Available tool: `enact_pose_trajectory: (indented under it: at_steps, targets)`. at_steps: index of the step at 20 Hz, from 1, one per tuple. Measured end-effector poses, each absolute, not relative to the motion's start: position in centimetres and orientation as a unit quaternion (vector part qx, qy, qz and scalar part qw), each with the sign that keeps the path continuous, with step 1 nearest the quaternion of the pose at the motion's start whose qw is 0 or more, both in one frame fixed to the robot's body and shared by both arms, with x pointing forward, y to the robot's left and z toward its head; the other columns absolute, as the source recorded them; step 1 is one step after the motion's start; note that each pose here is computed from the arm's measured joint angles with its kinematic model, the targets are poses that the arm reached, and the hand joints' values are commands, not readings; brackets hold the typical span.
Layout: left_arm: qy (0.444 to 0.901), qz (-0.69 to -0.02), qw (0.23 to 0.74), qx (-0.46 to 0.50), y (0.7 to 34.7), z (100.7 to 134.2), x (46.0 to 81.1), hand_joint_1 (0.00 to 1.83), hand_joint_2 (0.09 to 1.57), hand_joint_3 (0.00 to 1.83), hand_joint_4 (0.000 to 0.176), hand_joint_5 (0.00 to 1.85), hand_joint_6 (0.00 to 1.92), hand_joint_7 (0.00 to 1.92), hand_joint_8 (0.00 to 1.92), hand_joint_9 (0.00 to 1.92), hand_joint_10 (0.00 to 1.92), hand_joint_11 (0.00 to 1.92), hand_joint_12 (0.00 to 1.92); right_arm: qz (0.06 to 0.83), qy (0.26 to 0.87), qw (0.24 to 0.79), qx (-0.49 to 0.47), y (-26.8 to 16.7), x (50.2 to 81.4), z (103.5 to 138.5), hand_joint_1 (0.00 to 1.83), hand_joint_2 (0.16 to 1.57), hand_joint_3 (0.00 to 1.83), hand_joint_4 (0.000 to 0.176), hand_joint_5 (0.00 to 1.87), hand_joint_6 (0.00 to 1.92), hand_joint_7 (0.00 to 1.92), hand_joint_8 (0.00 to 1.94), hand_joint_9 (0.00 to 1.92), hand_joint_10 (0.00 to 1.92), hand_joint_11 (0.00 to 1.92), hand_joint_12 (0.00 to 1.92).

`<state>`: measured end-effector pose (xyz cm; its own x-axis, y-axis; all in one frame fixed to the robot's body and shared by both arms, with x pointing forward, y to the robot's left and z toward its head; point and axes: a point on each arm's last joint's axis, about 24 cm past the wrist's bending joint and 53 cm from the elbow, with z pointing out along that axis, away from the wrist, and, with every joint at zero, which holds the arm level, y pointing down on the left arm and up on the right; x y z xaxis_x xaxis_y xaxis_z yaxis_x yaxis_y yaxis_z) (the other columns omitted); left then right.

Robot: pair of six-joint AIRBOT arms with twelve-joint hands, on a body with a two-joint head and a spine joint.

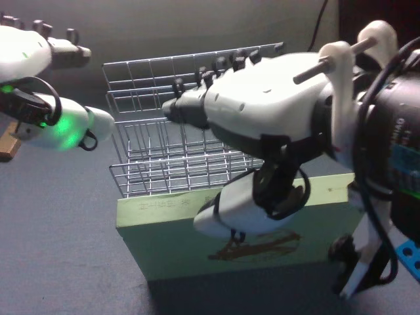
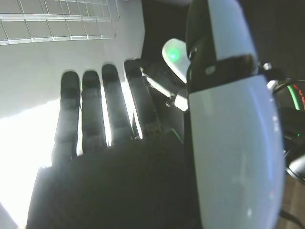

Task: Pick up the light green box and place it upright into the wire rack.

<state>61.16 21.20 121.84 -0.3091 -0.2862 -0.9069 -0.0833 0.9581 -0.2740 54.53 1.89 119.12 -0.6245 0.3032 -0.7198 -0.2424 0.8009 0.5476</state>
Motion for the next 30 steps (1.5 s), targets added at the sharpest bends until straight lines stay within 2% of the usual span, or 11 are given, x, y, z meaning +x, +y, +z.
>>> enact_pose_trajectory:
  at_steps: [9, 17, 18, 21, 22, 23, 25, 26, 27, 28, 30]
  targets:
    - [0.796, -0.084, 0.589, -0.112, 22.8, 122.3, 63.0, 0.18, 1.20, 0.00, 0.116, 0.15, 0.00, 0.14, 0.00, 0.18, 0.01, 0.00, 0.49, 0.282, 0.884, 0.373, 0.028, 2.5, 54.7, 114.6, 0.87, 0.99, 0.00, 0.007, 0.18, 0.00, 0.16, 0.00, 0.09, 0.00, 0.00, 0.38]
    - [0.794, -0.073, 0.591, -0.122, 24.4, 122.3, 62.8, 0.18, 1.20, 0.00, 0.116, 0.15, 0.00, 0.15, 0.00, 0.18, 0.00, 0.00, 0.50, 0.259, 0.895, 0.362, 0.038, 1.7, 55.7, 112.8, 0.87, 0.99, 0.00, 0.007, 0.17, 0.00, 0.15, 0.00, 0.10, 0.00, 0.00, 0.41]
    - [0.794, -0.074, 0.591, -0.121, 24.3, 122.3, 62.8, 0.18, 1.20, 0.00, 0.116, 0.15, 0.00, 0.15, 0.00, 0.18, 0.00, 0.00, 0.48, 0.258, 0.895, 0.361, 0.039, 1.6, 55.7, 112.7, 0.87, 0.99, 0.00, 0.000, 0.18, 0.00, 0.15, 0.00, 0.10, 0.00, 0.00, 0.43]
    - [0.795, -0.076, 0.591, -0.119, 24.2, 122.3, 62.8, 0.18, 1.20, 0.00, 0.116, 0.15, 0.00, 0.15, 0.00, 0.18, 0.00, 0.00, 0.48, 0.255, 0.899, 0.353, 0.043, 1.6, 55.6, 112.1, 0.90, 1.02, 0.01, 0.000, 0.20, 0.00, 0.18, 0.00, 0.14, 0.01, 0.00, 0.64]
    - [0.795, -0.077, 0.590, -0.119, 24.1, 122.3, 62.8, 0.18, 1.20, 0.00, 0.115, 0.15, 0.00, 0.15, 0.00, 0.18, 0.00, 0.00, 0.48, 0.255, 0.899, 0.354, 0.042, 1.6, 55.6, 112.2, 0.93, 1.04, 0.01, 0.000, 0.20, 0.00, 0.22, 0.01, 0.19, 0.02, 0.00, 0.79]
    - [0.795, -0.077, 0.590, -0.119, 24.1, 122.3, 62.8, 0.18, 1.20, 0.00, 0.115, 0.15, 0.00, 0.15, 0.00, 0.18, 0.00, 0.00, 0.48, 0.255, 0.899, 0.355, 0.042, 1.5, 55.6, 112.2, 0.93, 1.04, 0.01, 0.000, 0.20, 0.00, 0.22, 0.01, 0.19, 0.02, 0.00, 0.79]
    - [0.796, -0.079, 0.588, -0.120, 24.0, 122.2, 62.7, 0.18, 1.20, 0.00, 0.113, 0.15, 0.00, 0.15, 0.00, 0.18, 0.00, 0.00, 0.48, 0.253, 0.899, 0.355, 0.042, 1.4, 55.8, 111.9, 0.96, 1.06, 0.00, 0.000, 0.29, 0.01, 0.34, 0.01, 0.31, 0.02, 0.00, 1.01]
    - [0.796, -0.079, 0.588, -0.120, 24.0, 122.1, 62.7, 0.18, 1.20, 0.00, 0.113, 0.15, 0.00, 0.15, 0.00, 0.18, 0.00, 0.00, 0.49, 0.250, 0.900, 0.354, 0.044, 1.3, 55.8, 111.7, 1.00, 1.12, 0.01, 0.000, 0.43, 0.02, 0.51, 0.01, 0.48, 0.03, 0.13, 1.11]
    - [0.796, -0.079, 0.587, -0.120, 24.0, 122.1, 62.7, 0.18, 1.20, 0.00, 0.113, 0.15, 0.00, 0.15, 0.00, 0.18, 0.00, 0.00, 0.50, 0.249, 0.901, 0.352, 0.046, 1.2, 55.8, 111.6, 1.00, 1.15, 0.00, 0.000, 0.50, 0.02, 0.60, 0.01, 0.58, 0.04, 0.21, 1.12]
    - [0.796, -0.079, 0.588, -0.121, 24.0, 122.1, 62.7, 0.18, 1.20, 0.00, 0.113, 0.15, 0.00, 0.15, 0.00, 0.18, 0.00, 0.00, 0.50, 0.249, 0.901, 0.353, 0.046, 1.2, 55.9, 111.7, 1.00, 1.15, 0.00, 0.000, 0.50, 0.02, 0.60, 0.01, 0.58, 0.04, 0.21, 1.12]
    - [0.796, -0.080, 0.587, -0.120, 23.9, 122.1, 62.7, 0.18, 1.20, 0.00, 0.113, 0.16, 0.00, 0.16, 0.00, 0.18, 0.00, 0.00, 0.49, 0.248, 0.900, 0.355, 0.045, 1.2, 56.0, 111.7, 1.03, 1.17, 0.00, 0.000, 0.70, 0.03, 0.81, 0.03, 0.79, 0.10, 0.40, 1.24]
